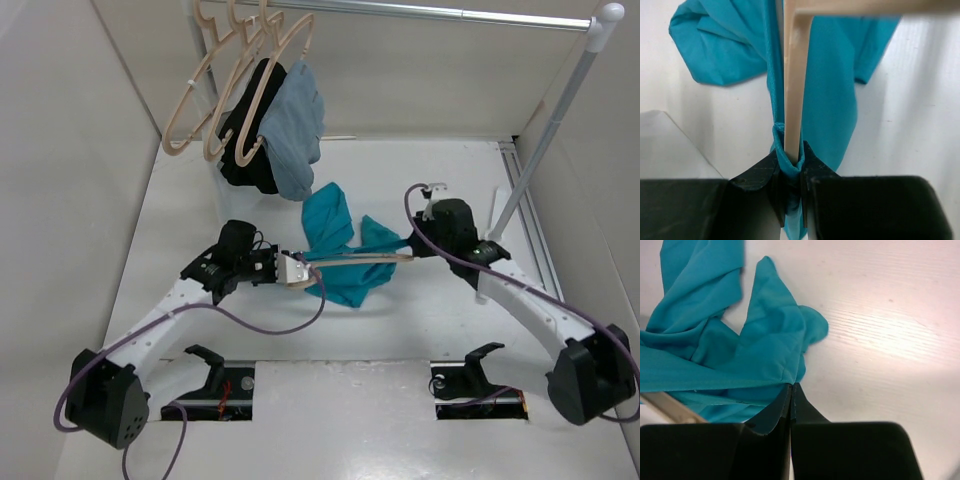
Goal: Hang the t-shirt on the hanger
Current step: Place tshirt on hanger
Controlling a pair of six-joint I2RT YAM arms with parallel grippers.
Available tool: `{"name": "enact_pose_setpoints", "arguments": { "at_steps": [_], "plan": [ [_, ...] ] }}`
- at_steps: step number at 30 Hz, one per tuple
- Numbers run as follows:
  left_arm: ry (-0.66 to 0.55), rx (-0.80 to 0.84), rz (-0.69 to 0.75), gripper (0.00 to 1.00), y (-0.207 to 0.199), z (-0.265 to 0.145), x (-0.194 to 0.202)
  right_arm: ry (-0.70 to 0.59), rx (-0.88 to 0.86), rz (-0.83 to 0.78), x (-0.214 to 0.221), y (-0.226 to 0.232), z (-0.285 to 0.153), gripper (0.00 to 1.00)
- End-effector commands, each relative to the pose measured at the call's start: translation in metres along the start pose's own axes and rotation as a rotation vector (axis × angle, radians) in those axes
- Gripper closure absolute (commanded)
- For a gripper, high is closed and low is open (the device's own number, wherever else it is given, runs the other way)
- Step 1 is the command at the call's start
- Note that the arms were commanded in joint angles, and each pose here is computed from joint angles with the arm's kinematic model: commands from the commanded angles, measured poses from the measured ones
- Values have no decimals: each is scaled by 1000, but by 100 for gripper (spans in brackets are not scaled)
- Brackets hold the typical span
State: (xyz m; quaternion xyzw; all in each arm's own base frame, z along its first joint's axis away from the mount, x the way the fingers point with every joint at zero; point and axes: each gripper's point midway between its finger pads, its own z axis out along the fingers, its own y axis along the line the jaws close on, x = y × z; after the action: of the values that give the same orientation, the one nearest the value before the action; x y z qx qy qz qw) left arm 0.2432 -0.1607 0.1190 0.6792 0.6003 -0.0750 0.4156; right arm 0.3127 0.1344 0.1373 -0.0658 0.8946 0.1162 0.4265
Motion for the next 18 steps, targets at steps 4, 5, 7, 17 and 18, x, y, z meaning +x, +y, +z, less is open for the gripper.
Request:
{"name": "enact_pose_setpoints", "arguments": {
  "at_steps": [4, 5, 7, 17, 18],
  "plan": [
    [220, -75, -94, 100, 25, -7, 36, -75, 347, 14, -8, -79, -53, 100],
    [238, -67, -99, 100, 24, -5, 40, -88, 345, 16, -14, -78, -57, 100],
    [271, -57, -86, 100, 25, -1, 45, -124, 341, -7, -27, -75, -67, 100],
    [425, -35, 38, 100, 27, 2, 54, -179, 348, -220, -70, -31, -94, 100],
    [429, -23, 51, 100, 26, 3, 51, -196, 323, -246, -76, -21, -91, 100]
  ]
}}
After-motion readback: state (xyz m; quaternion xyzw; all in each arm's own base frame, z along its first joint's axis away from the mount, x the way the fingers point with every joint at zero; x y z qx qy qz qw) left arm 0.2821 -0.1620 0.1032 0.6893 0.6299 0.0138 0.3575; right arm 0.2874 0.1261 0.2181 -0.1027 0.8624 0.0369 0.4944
